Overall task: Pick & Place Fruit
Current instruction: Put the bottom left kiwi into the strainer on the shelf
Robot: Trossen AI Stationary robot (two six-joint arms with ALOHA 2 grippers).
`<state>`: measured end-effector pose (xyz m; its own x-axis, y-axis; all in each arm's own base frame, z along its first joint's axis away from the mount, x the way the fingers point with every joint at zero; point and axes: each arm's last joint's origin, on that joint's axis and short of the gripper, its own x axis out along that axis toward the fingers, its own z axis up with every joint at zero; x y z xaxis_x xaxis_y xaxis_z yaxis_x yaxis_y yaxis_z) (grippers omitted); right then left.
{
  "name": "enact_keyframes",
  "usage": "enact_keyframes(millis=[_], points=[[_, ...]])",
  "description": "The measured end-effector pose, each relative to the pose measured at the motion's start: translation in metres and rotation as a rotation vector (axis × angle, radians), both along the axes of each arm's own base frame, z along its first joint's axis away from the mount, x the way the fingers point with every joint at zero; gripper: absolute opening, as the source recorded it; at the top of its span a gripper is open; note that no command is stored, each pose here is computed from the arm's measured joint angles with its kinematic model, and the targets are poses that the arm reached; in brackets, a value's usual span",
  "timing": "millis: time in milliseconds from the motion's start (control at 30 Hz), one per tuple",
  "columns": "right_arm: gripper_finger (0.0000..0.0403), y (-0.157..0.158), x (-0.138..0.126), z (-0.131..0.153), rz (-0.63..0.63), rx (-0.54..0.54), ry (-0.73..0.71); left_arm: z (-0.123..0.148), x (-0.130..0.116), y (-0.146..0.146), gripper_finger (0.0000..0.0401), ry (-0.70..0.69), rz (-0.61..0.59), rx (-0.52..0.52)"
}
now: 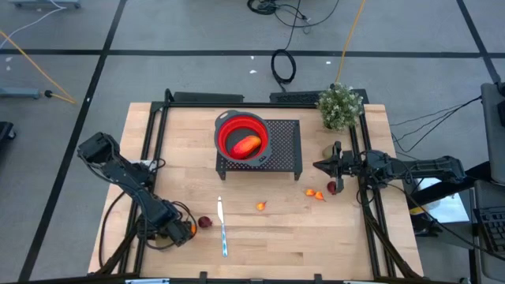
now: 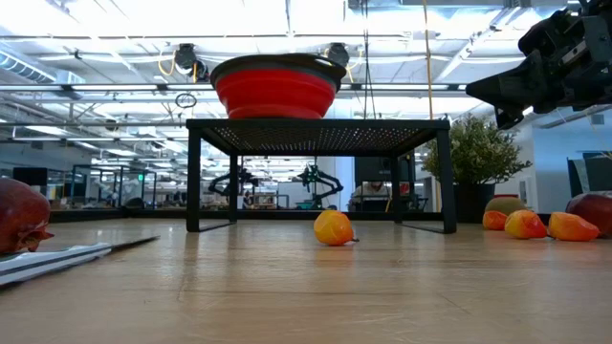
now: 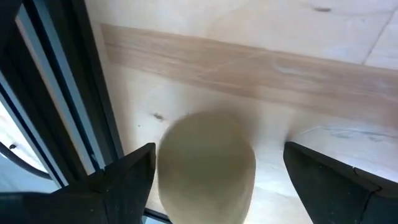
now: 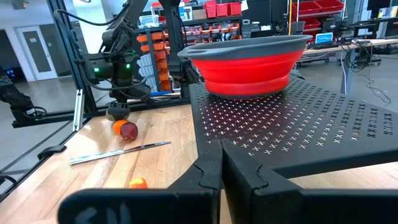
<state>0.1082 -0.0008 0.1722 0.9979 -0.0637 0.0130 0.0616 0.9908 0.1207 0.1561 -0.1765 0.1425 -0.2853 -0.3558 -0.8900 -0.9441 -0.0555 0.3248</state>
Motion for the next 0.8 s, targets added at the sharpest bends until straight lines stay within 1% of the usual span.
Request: enact_keyframes(millis=[133, 333, 500, 700, 800], points=[[0.0000, 0.0000, 0.0000, 0.0000, 0.000, 0.000, 0.000, 0.0002, 0.0011, -0.0023, 0.0349, -0.015, -0.004, -0.022], [0.0000, 0.0000, 0.0000, 0.0000, 0.000, 0.000, 0.000, 0.0009, -0.0015, -0.0046, 0.0349, 0.022, -0.012, -0.055], [0.0000, 0.0000, 0.0000, 0.0000, 0.000, 0.000, 0.000, 0.0012, -0.0006, -0.0072, 0.0349, 0.002, -0.017, -0.075], [0.0000, 0.0000, 0.0000, 0.0000, 0.000, 0.000, 0.000, 0.0012, -0.0001, -0.0079, 0.0349, -0.005, -0.018, -0.080], [0.0000, 0.0000, 0.0000, 0.0000, 0.000, 0.000, 0.000, 0.0007, 0.0003, -0.0075, 0.0349, -0.017, -0.017, -0.067]])
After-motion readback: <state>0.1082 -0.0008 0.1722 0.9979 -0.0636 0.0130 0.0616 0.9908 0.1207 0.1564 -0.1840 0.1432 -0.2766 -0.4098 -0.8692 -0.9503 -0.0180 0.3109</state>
